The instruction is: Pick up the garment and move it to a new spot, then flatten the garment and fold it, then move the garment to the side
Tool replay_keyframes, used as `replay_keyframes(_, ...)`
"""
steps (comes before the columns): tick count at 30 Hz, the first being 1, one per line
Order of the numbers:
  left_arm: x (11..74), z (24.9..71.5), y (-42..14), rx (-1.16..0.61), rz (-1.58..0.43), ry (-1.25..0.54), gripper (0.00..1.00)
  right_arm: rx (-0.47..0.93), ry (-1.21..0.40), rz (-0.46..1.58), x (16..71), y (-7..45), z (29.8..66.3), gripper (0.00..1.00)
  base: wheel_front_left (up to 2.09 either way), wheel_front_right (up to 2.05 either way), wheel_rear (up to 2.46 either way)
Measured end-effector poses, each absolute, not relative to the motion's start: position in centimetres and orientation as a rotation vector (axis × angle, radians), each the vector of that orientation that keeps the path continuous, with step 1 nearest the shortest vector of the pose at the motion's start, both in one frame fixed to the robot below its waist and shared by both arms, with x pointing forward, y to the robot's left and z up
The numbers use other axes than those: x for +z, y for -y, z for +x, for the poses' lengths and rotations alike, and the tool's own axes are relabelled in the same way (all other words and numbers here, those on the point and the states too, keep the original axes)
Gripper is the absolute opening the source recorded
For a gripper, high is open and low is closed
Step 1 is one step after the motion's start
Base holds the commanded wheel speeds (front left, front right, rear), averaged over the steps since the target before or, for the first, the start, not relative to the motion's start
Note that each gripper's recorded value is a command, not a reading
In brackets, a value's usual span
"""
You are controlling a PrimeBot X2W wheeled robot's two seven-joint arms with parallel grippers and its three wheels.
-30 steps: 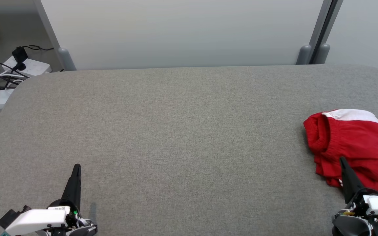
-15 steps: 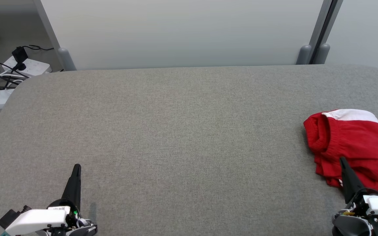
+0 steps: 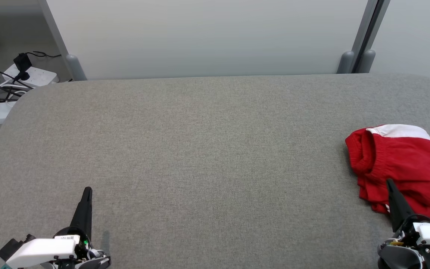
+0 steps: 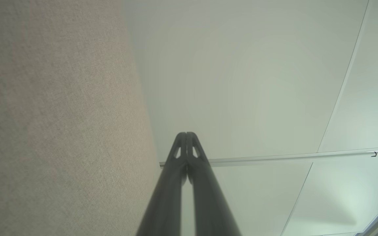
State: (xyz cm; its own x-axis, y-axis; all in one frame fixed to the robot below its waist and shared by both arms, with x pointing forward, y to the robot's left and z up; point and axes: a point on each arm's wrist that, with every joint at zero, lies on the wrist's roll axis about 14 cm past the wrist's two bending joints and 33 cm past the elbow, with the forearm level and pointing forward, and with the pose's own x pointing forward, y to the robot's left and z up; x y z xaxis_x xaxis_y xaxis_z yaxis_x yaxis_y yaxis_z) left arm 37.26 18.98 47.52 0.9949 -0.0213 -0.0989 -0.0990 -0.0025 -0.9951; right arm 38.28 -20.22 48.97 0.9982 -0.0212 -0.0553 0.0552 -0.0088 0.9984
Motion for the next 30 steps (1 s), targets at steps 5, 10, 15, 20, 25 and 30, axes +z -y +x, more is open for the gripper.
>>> replay_keyframes(5, 47.53, 37.26, -18.98, 0.061, -1.573, -0.095, 0.00, -0.060, -0.027, 1.579, 48.98, 20.22, 38.28, 0.00, 0.00, 0.00, 0.00)
replay_keyframes(10, 47.52, 37.26, -18.98, 0.061, -1.573, -0.095, 0.00, -0.060, -0.027, 1.579, 48.97, 20.22, 38.28, 0.00, 0.00, 0.00, 0.00)
replay_keyframes(15, 47.53, 37.26, -18.98, 0.061, -1.573, -0.094, 0.00, -0.060, -0.027, 1.579, 48.98, 20.22, 38.28, 0.00, 0.00, 0.00, 0.00)
replay_keyframes(20, 47.53, 37.26, -18.98, 0.061, -1.573, -0.094, 0.00, -0.060, -0.027, 1.579, 48.98, 20.22, 38.28, 0.00, 0.00, 0.00, 0.00)
replay_keyframes(25, 47.53, 37.26, -18.98, 0.061, -1.573, -0.094, 0.00, -0.060, -0.027, 1.579, 48.98, 20.22, 38.28, 0.00, 0.00, 0.00, 0.00)
replay_keyframes(30, 47.53, 37.26, -18.98, 0.061, -1.573, -0.094, 0.00, -0.060, -0.027, 1.579, 48.98, 20.22, 38.28, 0.00, 0.00, 0.00, 0.00)
